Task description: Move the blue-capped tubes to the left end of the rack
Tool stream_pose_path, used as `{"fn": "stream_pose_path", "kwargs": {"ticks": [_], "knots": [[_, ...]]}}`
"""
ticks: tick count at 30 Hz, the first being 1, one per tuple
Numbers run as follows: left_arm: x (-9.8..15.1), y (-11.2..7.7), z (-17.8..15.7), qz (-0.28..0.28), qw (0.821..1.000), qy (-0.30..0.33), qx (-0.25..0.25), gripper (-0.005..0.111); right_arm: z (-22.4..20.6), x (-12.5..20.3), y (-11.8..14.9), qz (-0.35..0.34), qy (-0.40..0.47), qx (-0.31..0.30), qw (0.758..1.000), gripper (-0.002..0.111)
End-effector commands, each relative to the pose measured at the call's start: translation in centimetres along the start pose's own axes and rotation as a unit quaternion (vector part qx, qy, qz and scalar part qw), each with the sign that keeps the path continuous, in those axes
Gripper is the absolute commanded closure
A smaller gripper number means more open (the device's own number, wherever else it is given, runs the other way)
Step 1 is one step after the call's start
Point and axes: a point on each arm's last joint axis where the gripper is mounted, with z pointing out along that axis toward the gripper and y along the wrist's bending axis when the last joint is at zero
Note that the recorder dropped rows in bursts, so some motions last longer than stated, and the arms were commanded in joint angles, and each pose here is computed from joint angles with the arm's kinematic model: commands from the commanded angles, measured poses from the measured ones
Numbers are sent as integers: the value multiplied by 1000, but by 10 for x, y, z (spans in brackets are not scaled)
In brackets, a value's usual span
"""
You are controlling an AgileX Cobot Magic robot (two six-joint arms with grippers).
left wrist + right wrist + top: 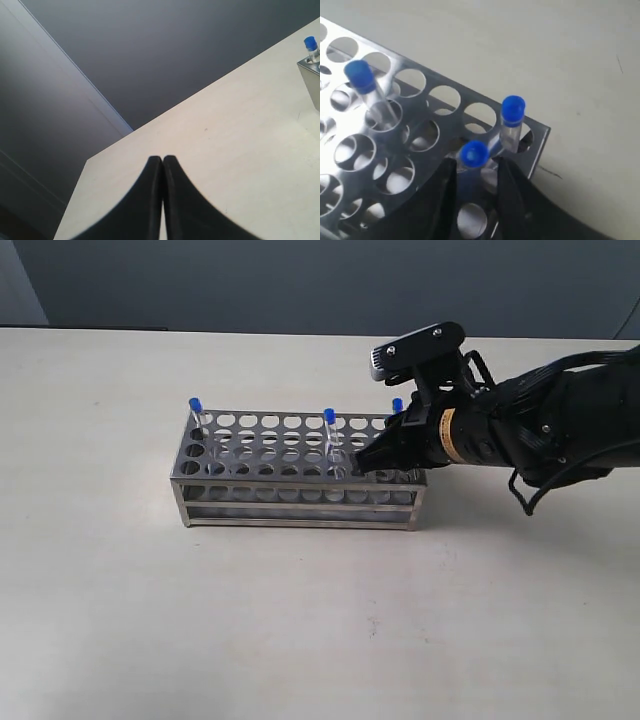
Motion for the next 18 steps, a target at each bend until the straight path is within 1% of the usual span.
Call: {"fn": "stream_pose_path", "kwargs": {"ticks": [1,2,3,4,5,10,18], "knots": [[-2,1,0,-3,1000,-3,1,106,6,2,-3,-3,6,14,1000,82],[-2,1,0,-3,1000,-3,1,106,7,3,-2,-3,8,12,1000,86],[-2,1,0,-3,1000,-3,1,106,7,3,-2,-3,8,9,1000,92],[-2,1,0,-3,1000,-3,1,106,7,3,-1,-4,8,8,1000,99],[-2,1,0,-3,1000,-3,1,106,7,3,-1,-5,9,7,1000,108],[-2,1,0,-3,1000,-3,1,106,0,-2,-2,-16,-4,7,1000,109],[-2,1,0,-3,1000,-3,1,106,-44,-32,-7,-4,-80,1,997,109]]}}
